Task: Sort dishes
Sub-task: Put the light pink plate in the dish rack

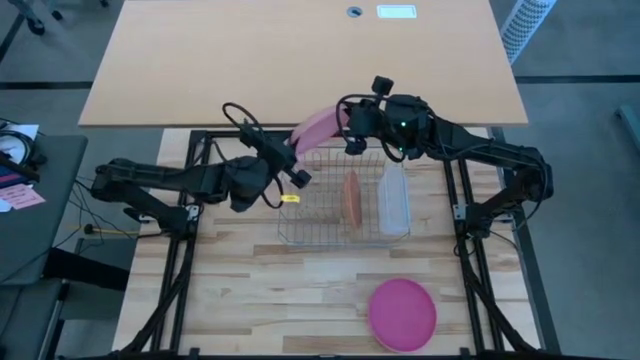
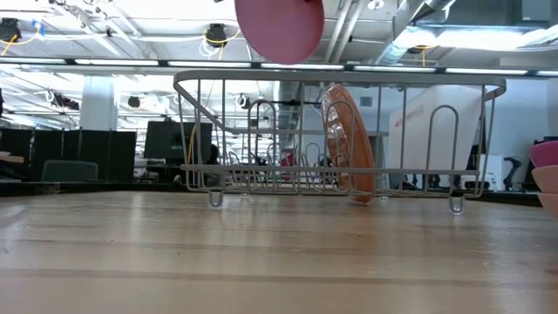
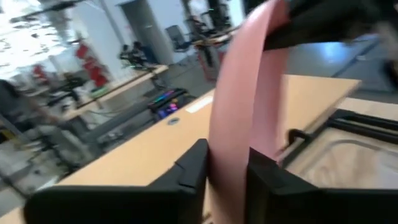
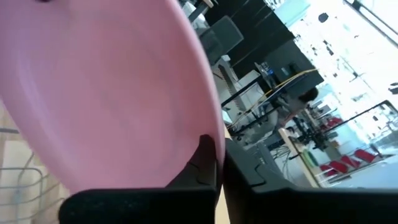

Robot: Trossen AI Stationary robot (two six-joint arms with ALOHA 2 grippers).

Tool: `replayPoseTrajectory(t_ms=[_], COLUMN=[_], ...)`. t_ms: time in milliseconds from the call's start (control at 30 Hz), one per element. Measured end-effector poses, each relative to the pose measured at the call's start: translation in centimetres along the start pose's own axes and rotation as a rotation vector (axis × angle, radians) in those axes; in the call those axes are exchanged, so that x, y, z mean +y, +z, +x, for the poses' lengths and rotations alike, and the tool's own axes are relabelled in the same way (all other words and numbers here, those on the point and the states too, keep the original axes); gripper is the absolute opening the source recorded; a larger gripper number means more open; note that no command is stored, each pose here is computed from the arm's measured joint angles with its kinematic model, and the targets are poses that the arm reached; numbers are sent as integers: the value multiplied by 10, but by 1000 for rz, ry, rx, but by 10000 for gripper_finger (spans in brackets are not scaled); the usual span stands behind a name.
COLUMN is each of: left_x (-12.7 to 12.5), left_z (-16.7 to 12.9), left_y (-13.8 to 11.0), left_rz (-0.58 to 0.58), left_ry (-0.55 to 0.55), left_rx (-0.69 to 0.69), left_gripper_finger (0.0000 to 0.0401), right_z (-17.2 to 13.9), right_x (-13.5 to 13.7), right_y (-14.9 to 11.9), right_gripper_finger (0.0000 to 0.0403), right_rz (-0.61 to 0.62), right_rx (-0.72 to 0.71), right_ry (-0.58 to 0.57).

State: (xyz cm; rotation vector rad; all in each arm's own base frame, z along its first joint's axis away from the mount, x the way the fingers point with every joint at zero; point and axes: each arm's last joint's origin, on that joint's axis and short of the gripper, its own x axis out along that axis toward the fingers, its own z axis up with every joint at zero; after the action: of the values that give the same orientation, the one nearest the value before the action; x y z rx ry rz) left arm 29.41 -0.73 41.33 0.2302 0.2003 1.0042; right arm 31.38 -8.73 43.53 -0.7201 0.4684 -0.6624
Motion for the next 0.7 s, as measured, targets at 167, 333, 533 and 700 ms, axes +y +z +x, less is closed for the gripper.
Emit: replayPoseTrajectory(t_ms=[167, 333, 533, 700], left_x=[-4, -4, 24, 60], left_z=[-9, -28, -57, -74], left_y=[2, 5, 5, -14], left_rz=[-3, 21, -46, -126], left_ry=[-39, -97, -148, -161], left_rx=[-12, -30, -2, 111], left_gripper_finger=[155, 206, 213, 211], right_z=[0, 0, -6, -16], right_x=[-1, -1, 10, 26], right_y=[-1, -3, 2, 9], right_gripper_finger=[4, 2, 1, 1], right_rz=[-51, -100, -258, -467], right_rx=[26, 60, 49, -30], right_ry=[-22, -44, 15, 139])
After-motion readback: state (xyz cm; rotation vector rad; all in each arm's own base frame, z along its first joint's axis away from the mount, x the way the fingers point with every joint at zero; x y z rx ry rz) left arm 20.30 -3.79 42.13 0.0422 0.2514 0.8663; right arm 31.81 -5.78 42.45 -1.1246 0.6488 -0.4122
